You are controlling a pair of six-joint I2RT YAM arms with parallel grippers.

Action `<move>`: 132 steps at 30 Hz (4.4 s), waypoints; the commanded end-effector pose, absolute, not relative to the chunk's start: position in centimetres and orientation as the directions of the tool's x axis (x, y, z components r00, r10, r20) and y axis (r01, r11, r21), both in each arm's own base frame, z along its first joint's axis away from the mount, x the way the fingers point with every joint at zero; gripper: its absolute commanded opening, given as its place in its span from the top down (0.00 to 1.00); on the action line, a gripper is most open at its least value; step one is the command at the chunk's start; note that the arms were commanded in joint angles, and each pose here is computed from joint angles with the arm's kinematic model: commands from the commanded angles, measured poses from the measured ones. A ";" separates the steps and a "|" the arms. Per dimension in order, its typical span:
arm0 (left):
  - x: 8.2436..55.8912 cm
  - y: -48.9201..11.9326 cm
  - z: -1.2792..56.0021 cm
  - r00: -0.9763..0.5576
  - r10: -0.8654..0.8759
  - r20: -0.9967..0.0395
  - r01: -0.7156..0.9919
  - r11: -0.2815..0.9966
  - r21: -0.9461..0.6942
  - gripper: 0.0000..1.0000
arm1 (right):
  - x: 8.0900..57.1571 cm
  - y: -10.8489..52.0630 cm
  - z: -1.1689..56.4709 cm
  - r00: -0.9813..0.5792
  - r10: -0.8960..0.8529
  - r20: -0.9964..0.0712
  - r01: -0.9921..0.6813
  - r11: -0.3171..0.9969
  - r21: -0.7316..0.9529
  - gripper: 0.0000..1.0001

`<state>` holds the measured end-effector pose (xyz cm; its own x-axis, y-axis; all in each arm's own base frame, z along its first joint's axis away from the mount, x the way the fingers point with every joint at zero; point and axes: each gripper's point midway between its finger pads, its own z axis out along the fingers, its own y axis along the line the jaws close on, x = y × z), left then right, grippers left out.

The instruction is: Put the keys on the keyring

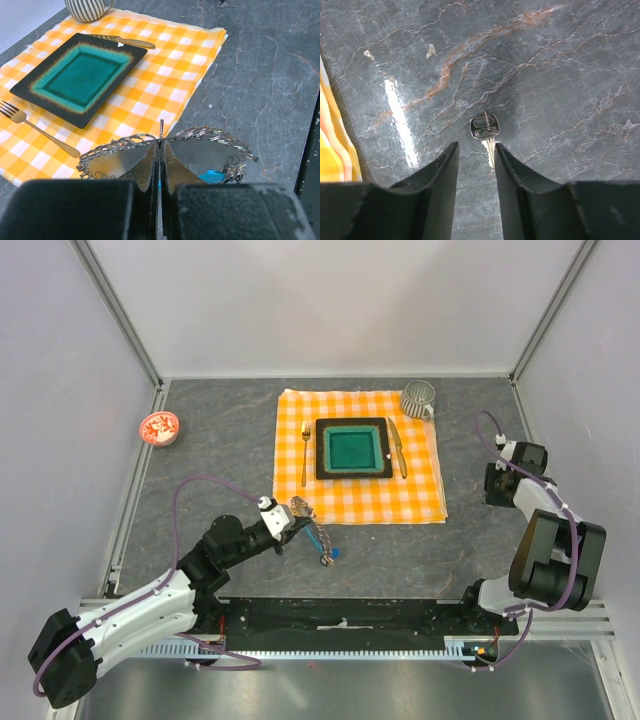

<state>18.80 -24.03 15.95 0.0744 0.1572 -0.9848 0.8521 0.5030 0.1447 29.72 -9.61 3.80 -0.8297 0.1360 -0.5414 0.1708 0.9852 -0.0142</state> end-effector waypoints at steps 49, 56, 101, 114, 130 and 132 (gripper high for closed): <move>19.3 -24.6 18.6 0.154 0.135 -0.979 0.841 0.502 0.201 0.98 | 32.4 -11.5 3.2 -0.818 0.097 -0.567 0.131 0.991 -0.020 0.77; 19.3 -24.6 18.8 0.155 0.131 -0.979 0.842 0.502 0.200 0.98 | 32.6 -11.3 3.0 -0.821 0.098 -0.563 0.125 0.992 -0.008 0.83; 15.2 -26.2 20.7 0.283 0.014 -0.959 0.911 0.308 0.274 0.98 | 23.2 16.0 22.3 -0.236 -0.270 -0.933 -0.754 0.657 0.001 1.00; 13.2 -26.9 21.3 0.311 -0.014 -0.950 0.931 0.207 0.301 0.98 | 16.7 24.1 22.9 -0.082 -0.368 -0.926 -0.952 0.304 -0.037 1.00; 12.9 -27.3 20.4 0.335 0.007 -0.942 0.929 0.162 0.332 0.98 | 14.5 28.6 21.3 0.019 -0.477 -0.879 -0.982 0.157 -0.106 1.00; 12.8 -27.4 20.3 0.334 0.006 -0.942 0.930 0.157 0.331 0.98 | 14.3 28.8 21.1 0.023 -0.484 -0.875 -0.982 0.154 -0.111 1.00</move>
<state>13.10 -26.70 16.89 0.2116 0.0938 -0.9729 0.9576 0.1793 0.2255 13.69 27.81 19.09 -0.0380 -0.5116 -0.8584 -0.9868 0.1544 -0.0483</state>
